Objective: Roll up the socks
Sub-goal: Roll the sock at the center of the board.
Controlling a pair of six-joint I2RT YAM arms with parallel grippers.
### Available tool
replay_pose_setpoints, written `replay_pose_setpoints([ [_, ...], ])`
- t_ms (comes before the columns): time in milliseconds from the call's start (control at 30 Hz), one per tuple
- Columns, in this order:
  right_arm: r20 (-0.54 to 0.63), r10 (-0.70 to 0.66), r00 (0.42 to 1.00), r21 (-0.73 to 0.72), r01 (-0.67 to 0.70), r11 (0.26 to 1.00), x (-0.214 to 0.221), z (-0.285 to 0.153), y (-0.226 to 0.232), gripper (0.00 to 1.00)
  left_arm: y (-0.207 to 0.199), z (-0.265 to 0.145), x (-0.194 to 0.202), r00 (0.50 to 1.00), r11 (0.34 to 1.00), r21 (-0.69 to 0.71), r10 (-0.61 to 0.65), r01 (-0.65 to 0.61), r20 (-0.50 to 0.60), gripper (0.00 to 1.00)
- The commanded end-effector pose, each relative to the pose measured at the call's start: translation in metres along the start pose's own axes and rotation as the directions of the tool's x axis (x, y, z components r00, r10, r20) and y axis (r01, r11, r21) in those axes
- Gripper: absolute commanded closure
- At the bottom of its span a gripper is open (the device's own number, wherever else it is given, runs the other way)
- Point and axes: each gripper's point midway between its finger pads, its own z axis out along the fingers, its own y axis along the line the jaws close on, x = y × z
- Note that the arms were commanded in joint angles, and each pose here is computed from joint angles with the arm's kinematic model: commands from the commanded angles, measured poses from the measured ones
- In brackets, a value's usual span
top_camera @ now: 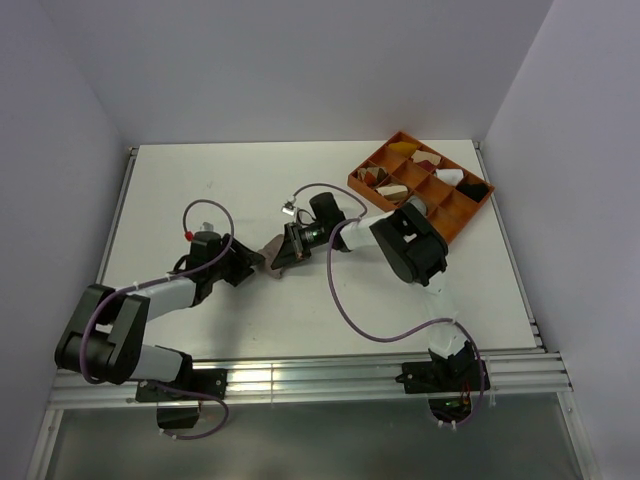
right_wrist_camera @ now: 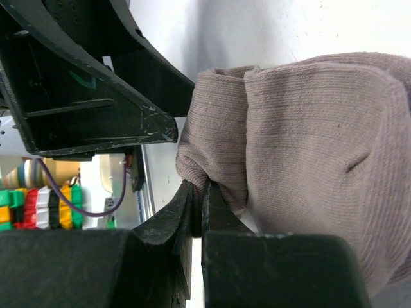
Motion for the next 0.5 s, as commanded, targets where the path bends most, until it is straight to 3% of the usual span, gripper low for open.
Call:
replay_pose_setpoints([
  [0, -0.033, 0.132, 0.991, 0.115, -0.127, 0.985, 0.023, 0.005, -0.043, 1.0, -0.005, 0.006, -0.006, 0.999, 0.999, 0.04, 0.004, -0.006, 0.044, 0.42],
  [367, -0.042, 0.162, 0.986, 0.126, -0.155, 0.98, 0.02, 0.005, -0.051, 1.0, 0.006, 0.02, 0.008, 1.0, 0.999, 0.05, -0.004, 0.004, 0.003, 0.42],
  [467, -0.041, 0.168, 0.985, 0.131, -0.161, 0.978, 0.018, 0.006, -0.054, 1.0, 0.017, 0.024, 0.015, 1.0, 1.0, 0.015, 0.0, 0.0, -0.018, 0.49],
])
